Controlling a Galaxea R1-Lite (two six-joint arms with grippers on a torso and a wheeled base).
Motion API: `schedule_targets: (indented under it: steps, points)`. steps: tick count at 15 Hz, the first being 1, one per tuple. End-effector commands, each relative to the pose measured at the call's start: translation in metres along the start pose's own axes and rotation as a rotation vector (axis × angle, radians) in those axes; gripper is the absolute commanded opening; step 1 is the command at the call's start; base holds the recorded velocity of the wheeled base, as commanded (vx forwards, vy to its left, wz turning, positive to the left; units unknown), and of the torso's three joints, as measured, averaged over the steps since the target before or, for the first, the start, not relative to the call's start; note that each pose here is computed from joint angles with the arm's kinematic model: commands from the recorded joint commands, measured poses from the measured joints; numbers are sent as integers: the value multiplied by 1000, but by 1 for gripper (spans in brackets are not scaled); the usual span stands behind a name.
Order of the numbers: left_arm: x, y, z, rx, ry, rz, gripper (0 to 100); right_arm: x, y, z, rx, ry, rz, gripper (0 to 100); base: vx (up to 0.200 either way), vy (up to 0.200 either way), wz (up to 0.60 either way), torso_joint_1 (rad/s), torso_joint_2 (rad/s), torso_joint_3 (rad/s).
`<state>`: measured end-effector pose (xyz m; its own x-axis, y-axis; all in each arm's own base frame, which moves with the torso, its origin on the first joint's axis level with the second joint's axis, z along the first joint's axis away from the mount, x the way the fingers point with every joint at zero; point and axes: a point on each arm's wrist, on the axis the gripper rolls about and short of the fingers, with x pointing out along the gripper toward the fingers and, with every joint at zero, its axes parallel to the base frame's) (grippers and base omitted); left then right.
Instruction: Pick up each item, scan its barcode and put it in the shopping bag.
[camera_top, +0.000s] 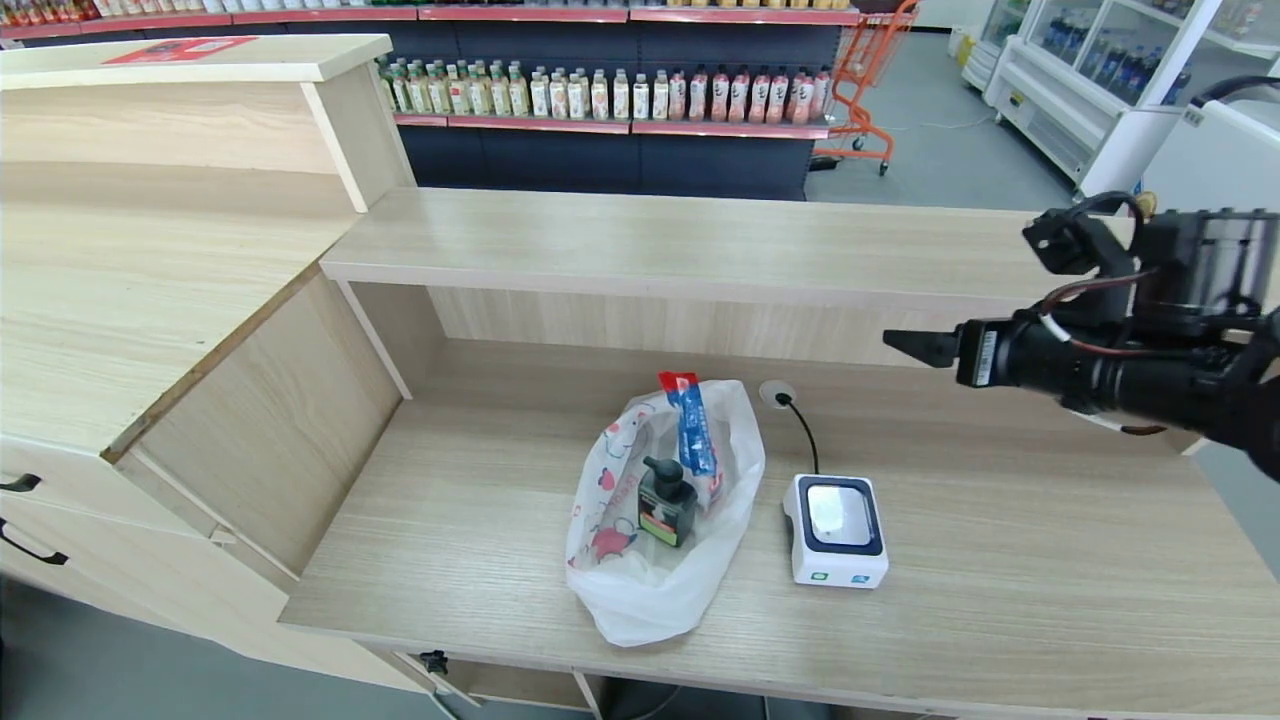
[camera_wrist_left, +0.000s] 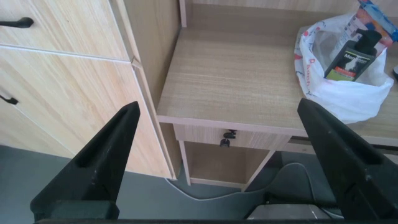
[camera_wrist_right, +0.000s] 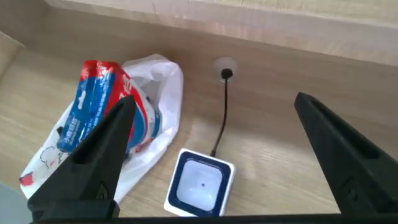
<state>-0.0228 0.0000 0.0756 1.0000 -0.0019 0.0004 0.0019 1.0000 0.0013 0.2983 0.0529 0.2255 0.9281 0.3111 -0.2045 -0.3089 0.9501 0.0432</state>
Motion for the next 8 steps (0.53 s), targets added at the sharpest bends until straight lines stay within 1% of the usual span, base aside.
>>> schedule_targets:
  steps: [1,2,3,4,5,6,7,8]
  points:
    - [0,0,0,0,-1,0,100,-88,2,23,-57,-93,-55,100,0,0,0,0,0,0]
    - [0,0,0,0,-1,-1,100,-134,8,7,-86,-72,-87,100,0,0,0,0,0,0]
    - [0,0,0,0,-1,-1,100,-175,17,-17,-93,-69,-107,100,0,0,0,0,0,0]
    - [0,0,0,0,-1,-1,100,-207,24,-44,-95,-81,-127,100,0,0,0,0,0,0]
    - [0,0,0,0,-1,0,100,-233,29,-77,-99,-108,-170,100,0,0,0,0,0,0]
    - [0,0,0,0,-1,-1,100,-249,32,-108,-99,-123,-212,100,0,0,0,0,0,0]
    - [0,0,0,0,-1,-1,100,-261,35,-140,-100,-148,-241,100,0,0,0,0,0,0]
    - [0,0,0,0,-1,0,100,-270,37,-170,-106,-196,-263,100,0,0,0,0,0,0]
